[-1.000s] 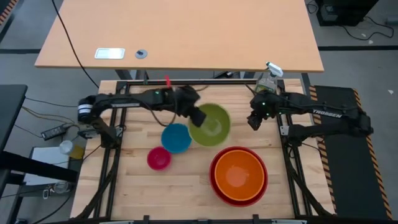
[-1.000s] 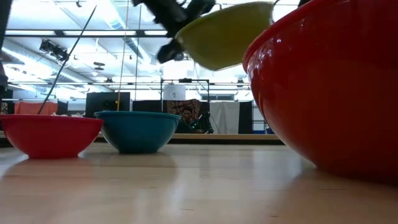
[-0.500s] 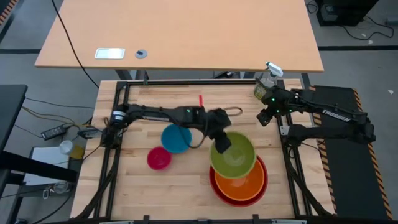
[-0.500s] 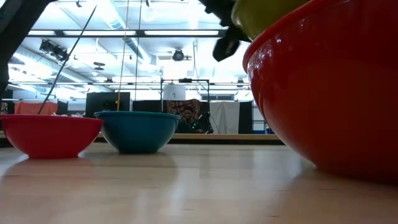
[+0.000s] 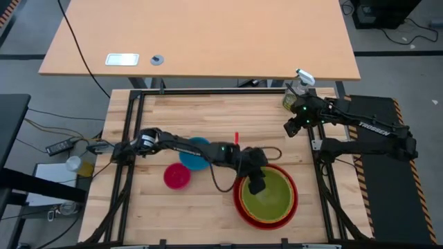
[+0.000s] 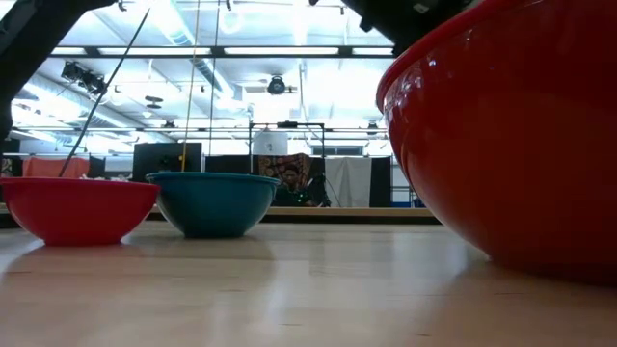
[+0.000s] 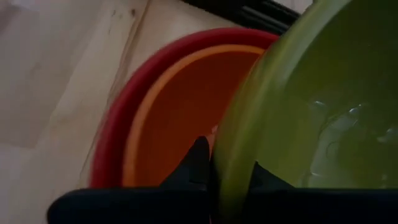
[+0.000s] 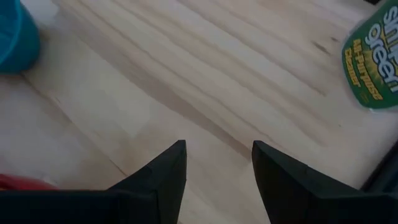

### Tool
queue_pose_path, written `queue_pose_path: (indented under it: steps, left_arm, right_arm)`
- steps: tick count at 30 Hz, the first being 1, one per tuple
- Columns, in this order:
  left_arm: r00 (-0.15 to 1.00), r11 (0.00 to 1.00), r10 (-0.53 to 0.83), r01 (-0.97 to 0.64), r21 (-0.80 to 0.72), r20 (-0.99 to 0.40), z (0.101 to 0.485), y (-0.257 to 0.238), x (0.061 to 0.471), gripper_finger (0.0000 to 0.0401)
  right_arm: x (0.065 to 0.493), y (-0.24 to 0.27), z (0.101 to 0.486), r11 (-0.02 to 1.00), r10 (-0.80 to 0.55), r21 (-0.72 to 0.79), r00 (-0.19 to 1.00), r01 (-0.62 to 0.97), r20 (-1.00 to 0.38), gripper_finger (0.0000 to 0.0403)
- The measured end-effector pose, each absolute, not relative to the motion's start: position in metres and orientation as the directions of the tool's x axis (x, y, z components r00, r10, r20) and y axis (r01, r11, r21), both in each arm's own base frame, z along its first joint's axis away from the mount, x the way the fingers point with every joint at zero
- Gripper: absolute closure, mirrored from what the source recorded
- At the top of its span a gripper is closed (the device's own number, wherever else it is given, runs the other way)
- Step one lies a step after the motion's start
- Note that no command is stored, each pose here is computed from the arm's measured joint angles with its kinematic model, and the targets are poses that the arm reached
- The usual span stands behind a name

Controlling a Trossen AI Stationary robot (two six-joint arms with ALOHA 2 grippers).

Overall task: Nest bowls inside each other
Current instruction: Stack the light green bowl on the orange bowl, then stack the blue bowl on the light green bowl

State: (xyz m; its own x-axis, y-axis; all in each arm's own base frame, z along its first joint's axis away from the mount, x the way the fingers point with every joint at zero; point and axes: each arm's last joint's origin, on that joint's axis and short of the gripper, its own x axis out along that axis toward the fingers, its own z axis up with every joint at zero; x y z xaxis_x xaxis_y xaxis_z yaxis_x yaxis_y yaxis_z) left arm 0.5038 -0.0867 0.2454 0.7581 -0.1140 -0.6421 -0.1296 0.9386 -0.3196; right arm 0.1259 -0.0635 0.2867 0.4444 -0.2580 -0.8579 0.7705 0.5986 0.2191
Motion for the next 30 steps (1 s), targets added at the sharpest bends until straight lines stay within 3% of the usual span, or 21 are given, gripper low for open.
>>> queue_pose_path:
  steps: [7,14,23,30]
  left_arm:
    - [0.765,0.981,-0.055,-0.078,-0.178,-0.641,0.226,-0.099,0.511,0.0384]
    - [0.771,0.992,0.015,-0.093,-0.09,-0.636,0.225,-0.095,0.511,0.0338]
    - [0.716,0.992,-0.066,-0.031,-0.126,-0.695,0.22,-0.096,0.507,0.0225]
    - [0.742,0.985,-0.095,-0.025,-0.17,-0.663,0.245,-0.085,0.502,0.0148]
  right_arm:
    - [0.127,-0.064,0.287,0.601,-0.253,0.23,0.456,0.765,-0.853,0.0213]
    - [0.127,-0.064,0.287,0.602,-0.254,0.231,0.457,0.764,-0.852,0.0213]
    - [0.127,-0.064,0.288,0.604,-0.256,0.232,0.461,0.762,-0.85,0.0213]
    - [0.127,-0.063,0.287,0.608,-0.232,0.252,0.472,0.753,-0.851,0.0213]
